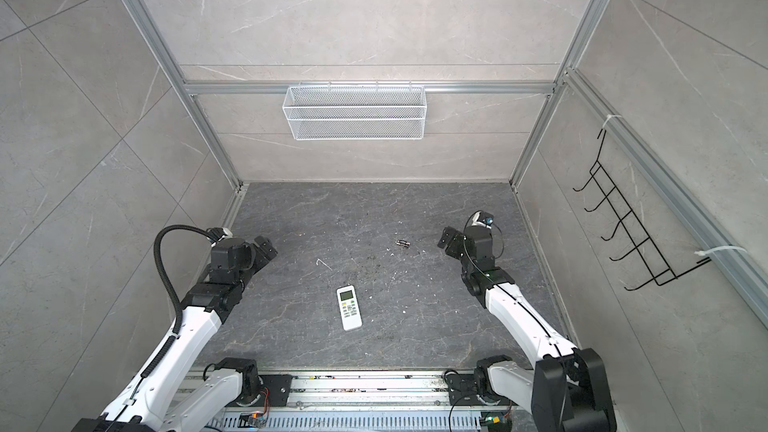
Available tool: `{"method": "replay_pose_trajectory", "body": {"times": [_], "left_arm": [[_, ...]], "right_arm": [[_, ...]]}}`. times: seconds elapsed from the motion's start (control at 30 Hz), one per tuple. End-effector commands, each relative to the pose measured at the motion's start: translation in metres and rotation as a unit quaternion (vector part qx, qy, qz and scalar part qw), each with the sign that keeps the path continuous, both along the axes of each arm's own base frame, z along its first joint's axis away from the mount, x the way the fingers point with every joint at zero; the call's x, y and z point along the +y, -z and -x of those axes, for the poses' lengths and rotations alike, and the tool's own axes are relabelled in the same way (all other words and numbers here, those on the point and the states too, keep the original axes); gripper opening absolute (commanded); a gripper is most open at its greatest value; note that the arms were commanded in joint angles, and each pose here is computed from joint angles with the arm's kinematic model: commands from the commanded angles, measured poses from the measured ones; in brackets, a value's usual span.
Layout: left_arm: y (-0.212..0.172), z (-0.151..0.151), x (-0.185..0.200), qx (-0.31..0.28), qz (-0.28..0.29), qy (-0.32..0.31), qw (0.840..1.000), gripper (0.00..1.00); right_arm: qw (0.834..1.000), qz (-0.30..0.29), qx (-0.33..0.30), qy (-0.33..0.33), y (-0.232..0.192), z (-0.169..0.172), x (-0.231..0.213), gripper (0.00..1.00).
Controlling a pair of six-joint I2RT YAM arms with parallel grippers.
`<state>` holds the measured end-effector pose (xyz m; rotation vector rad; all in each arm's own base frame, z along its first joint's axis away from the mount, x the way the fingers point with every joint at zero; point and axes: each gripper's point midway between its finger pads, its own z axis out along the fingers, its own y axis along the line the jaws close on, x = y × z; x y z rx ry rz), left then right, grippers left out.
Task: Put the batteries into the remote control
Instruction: 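Reach the left gripper to the white remote while the right gripper nears the batteries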
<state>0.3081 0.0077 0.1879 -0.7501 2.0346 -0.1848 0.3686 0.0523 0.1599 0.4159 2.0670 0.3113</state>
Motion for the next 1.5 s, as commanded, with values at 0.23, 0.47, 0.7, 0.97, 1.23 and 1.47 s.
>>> {"method": "replay_pose_trajectory", "body": {"times": [0.23,0.47,0.7,0.97,1.23,1.47], "left_arm": [[0.042,0.012,-0.058,0.068,0.079,0.1,0.99,0.88],[0.065,0.044,-0.117,0.153,0.054,0.17,0.972,0.82],[0.097,0.057,-0.169,0.244,0.047,0.174,0.953,0.7],[0.114,0.054,-0.212,0.338,-0.044,0.187,0.921,0.71],[0.121,0.053,-0.235,0.352,-0.033,0.195,0.915,0.84],[0.14,0.059,-0.24,0.375,-0.03,0.196,0.906,0.89]], "right_arm": [[0.99,-0.049,0.002,-0.129,0.037,0.032,0.072,0.99],[0.986,-0.028,-0.005,-0.165,0.058,0.038,0.087,0.99],[0.984,-0.044,0.008,-0.171,0.066,0.035,0.093,0.99],[0.984,-0.04,-0.003,-0.173,0.056,0.039,0.091,0.99],[0.985,-0.033,-0.001,-0.17,0.058,0.04,0.088,0.99],[0.984,-0.038,0.008,-0.175,0.062,0.037,0.093,0.99]]}}
